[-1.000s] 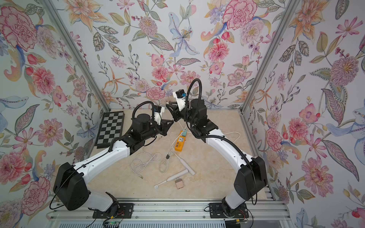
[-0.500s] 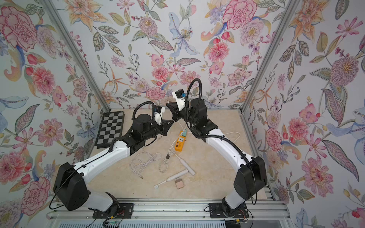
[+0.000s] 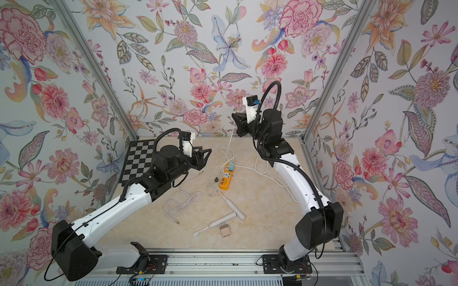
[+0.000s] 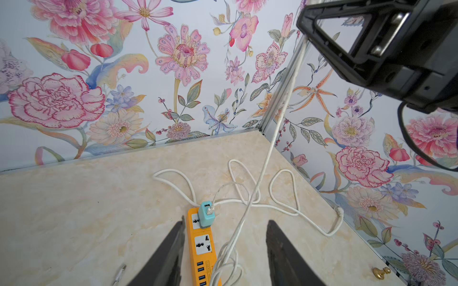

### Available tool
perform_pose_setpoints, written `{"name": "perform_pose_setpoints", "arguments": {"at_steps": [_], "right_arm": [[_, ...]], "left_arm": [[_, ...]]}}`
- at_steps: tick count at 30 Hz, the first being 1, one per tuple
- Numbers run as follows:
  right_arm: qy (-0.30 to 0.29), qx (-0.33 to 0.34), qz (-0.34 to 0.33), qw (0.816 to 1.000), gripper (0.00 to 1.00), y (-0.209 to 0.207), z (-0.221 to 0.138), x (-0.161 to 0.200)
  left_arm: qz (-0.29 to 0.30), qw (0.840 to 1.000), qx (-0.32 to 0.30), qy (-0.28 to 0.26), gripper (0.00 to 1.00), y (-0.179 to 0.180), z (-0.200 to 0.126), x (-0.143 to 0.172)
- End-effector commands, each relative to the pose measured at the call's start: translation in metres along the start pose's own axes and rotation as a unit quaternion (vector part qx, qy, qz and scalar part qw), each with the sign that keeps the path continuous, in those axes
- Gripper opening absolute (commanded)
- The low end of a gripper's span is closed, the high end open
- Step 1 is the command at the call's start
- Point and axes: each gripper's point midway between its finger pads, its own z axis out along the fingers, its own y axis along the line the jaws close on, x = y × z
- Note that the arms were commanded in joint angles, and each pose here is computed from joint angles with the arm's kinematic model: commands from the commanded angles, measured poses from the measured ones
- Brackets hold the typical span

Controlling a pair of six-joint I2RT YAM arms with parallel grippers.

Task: Charge the electric toothbrush
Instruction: Pick up the charging cable from the center of the board, then pick up the electric toothbrush from the center of the board.

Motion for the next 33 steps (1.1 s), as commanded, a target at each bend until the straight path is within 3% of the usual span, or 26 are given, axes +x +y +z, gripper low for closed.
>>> {"name": "perform_pose_setpoints", "arguments": {"at_steps": [1, 9, 16, 23, 30, 33], "right_arm": [[-0.004, 0.002, 0.028, 1.000, 0.00, -0.007, -0.023, -0.026], [0.080, -0.006, 0.104, 0.991, 0.00, -0.028, -0.039, 0.038], [0.125, -0.003, 0.145, 0.981, 0.00, -0.041, -0.056, 0.074], [0.176, -0.009, 0.181, 0.968, 0.00, -0.026, -0.064, 0.128], [0.252, -0.008, 0.235, 0.939, 0.00, -0.002, -0.084, 0.198], [0.274, 0.005, 0.261, 0.926, 0.00, 0.002, -0.096, 0.219]], "left_arm": [[0.006, 0.998, -0.065, 0.012, 0.58, 0.025, -0.012, 0.019], [-0.008, 0.988, -0.137, 0.065, 0.59, 0.063, -0.033, 0.080], [-0.030, 0.982, -0.150, 0.115, 0.62, 0.073, -0.040, 0.132], [-0.015, 0.985, -0.101, 0.140, 0.62, 0.034, -0.039, 0.168], [0.038, 0.979, -0.052, 0.192, 0.64, -0.006, -0.041, 0.217], [0.019, 0.980, -0.030, 0.197, 0.66, -0.025, -0.034, 0.230]]}}
